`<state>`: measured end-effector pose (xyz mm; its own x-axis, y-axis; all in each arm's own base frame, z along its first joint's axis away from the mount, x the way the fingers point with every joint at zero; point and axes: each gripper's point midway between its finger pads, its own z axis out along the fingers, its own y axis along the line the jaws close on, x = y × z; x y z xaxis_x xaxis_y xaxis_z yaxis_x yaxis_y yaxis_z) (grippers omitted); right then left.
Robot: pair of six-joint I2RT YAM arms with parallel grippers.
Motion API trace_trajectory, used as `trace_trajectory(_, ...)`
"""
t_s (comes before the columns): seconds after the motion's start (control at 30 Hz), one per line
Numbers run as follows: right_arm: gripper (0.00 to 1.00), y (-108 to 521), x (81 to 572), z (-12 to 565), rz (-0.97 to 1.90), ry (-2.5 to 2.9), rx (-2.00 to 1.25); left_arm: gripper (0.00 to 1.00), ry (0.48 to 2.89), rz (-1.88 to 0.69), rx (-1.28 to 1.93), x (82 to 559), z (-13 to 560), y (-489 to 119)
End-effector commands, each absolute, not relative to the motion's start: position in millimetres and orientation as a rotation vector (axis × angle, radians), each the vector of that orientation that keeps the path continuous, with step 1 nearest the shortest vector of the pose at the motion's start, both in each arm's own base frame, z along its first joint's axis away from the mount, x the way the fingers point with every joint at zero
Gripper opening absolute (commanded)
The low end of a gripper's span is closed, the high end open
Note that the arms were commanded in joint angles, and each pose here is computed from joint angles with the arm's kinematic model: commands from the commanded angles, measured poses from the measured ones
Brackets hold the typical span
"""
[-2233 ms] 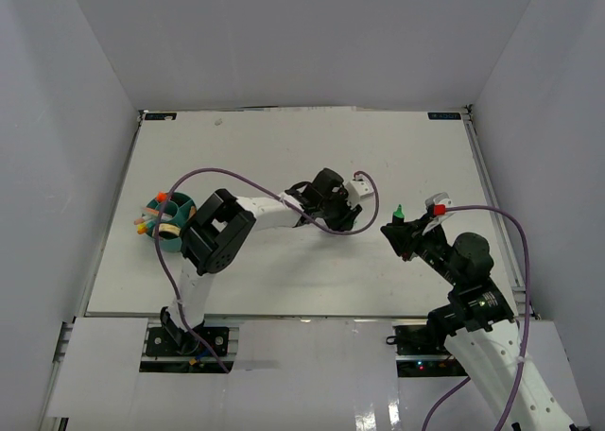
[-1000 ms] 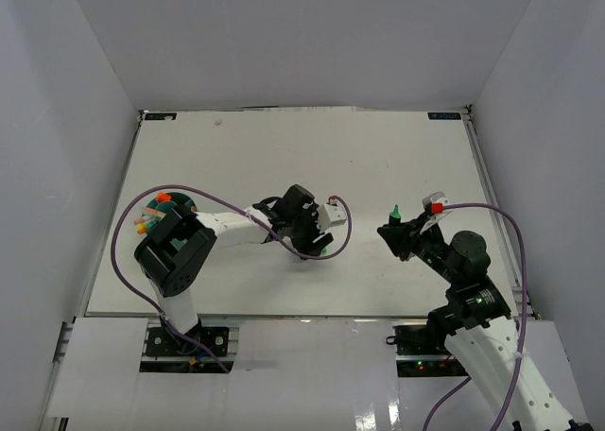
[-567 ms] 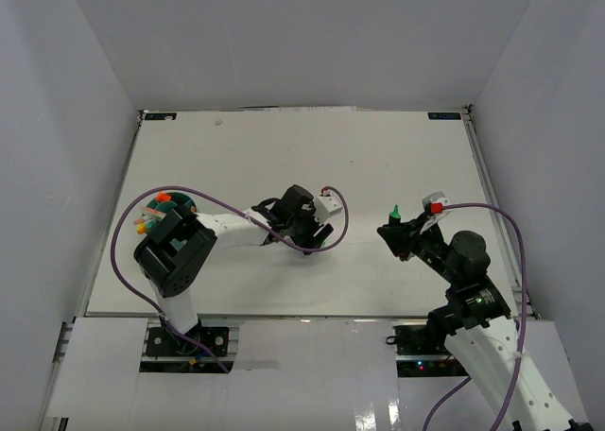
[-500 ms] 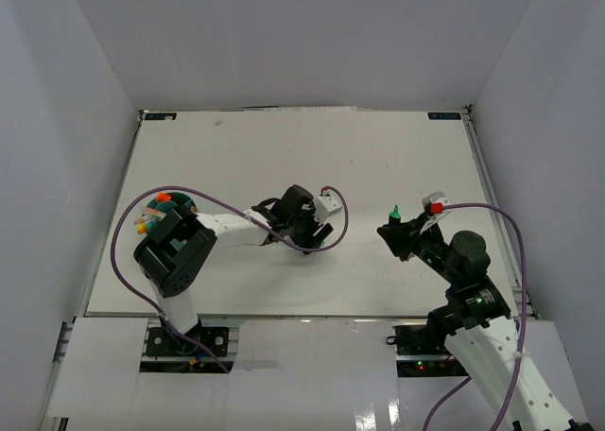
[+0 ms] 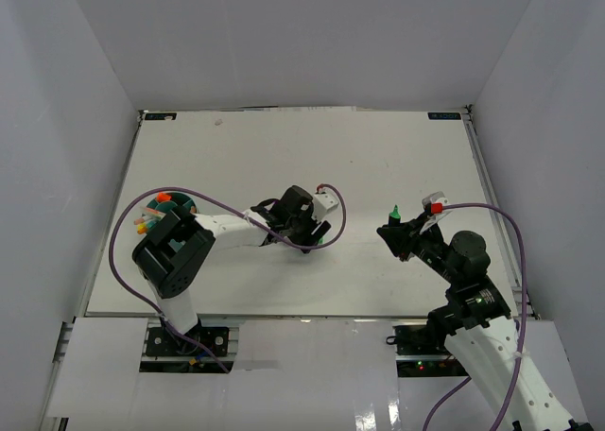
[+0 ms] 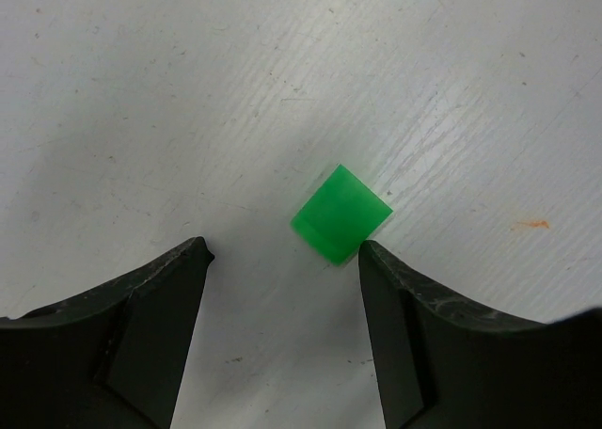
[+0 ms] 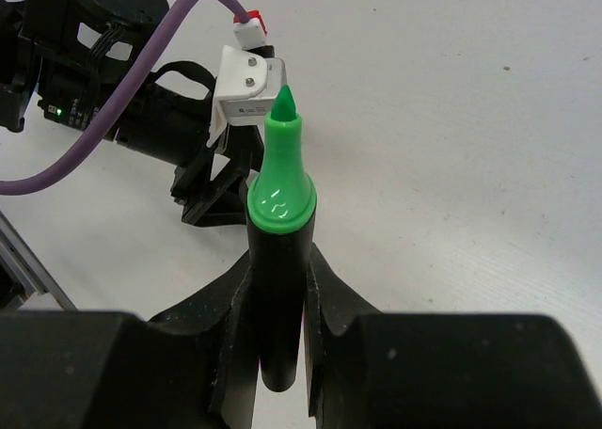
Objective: Sort the stationery into containers
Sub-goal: Move the pen cap to the center of the board.
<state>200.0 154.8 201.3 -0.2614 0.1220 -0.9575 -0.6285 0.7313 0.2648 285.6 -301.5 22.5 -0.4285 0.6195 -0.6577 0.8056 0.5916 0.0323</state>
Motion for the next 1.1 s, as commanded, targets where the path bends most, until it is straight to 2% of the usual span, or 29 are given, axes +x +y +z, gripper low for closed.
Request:
trace_trajectory(0.0, 0.08, 157.4, 201.2, 215.1, 0.761, 1.634, -0.425, 0.76, 2.337, -0.228, 1.091, 275.9, -0.3, -265.2)
trace_trajectory(0.47, 0.08, 158.0, 200.1, 211.5, 0.769, 1.639, -0.425, 0.76, 2.397, -0.120, 0.909, 298.1, -3.5, -249.0)
trace_trajectory(0.93, 0.08, 159.2, 199.2, 208.7, 0.776, 1.648, -0.431, 0.76, 2.422, -0.213, 0.736, 317.0, 7.7, -269.3)
trace_trajectory(1.07, 0.08, 159.0, 199.6, 208.3, 0.774, 1.647, -0.431, 0.76, 2.443, -0.146, 0.587, 323.2, 18.5, -257.4)
